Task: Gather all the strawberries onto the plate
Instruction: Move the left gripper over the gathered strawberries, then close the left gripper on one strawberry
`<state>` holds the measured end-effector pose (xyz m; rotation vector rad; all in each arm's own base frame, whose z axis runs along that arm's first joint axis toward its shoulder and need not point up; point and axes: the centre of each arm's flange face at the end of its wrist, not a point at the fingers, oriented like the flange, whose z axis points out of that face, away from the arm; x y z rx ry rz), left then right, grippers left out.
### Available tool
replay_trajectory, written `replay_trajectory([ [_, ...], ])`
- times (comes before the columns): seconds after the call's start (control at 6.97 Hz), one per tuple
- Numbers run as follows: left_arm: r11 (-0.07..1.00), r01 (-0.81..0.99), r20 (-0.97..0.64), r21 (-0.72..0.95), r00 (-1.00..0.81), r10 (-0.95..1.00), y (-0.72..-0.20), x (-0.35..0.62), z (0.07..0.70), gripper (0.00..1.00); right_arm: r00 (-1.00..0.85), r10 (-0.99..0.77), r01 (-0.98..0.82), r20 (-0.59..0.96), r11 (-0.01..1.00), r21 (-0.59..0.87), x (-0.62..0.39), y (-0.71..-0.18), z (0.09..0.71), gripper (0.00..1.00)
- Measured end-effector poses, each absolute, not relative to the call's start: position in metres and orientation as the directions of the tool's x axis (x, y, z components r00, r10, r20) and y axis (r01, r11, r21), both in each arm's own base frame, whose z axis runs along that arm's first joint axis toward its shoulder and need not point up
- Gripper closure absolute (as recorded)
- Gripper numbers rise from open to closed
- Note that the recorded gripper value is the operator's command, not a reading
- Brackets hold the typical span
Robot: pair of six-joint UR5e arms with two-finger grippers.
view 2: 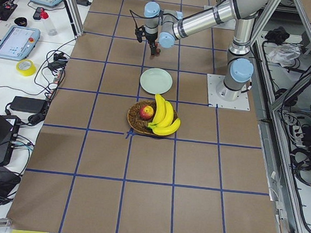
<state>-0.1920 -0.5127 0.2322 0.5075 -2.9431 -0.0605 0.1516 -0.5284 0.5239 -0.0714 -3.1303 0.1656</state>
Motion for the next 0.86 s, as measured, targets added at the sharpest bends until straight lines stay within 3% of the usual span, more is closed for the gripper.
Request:
replay_trajectory([
  [0.57, 0.941, -0.317, 0.149, 0.116, -0.931, -0.332, -0.516, -0.207, 0.192, 0.1, -0.999, 0.045, 0.045, 0.003, 0.994, -0.099, 0.152, -0.528, 0.522, 0.0],
  [0.86, 0.939, -0.315, 0.14, 0.14, -0.932, -0.334, -0.515, -0.208, 0.179, 0.25, -0.999, 0.045, 0.044, 0.004, 0.994, -0.097, 0.152, -0.527, 0.522, 0.0],
])
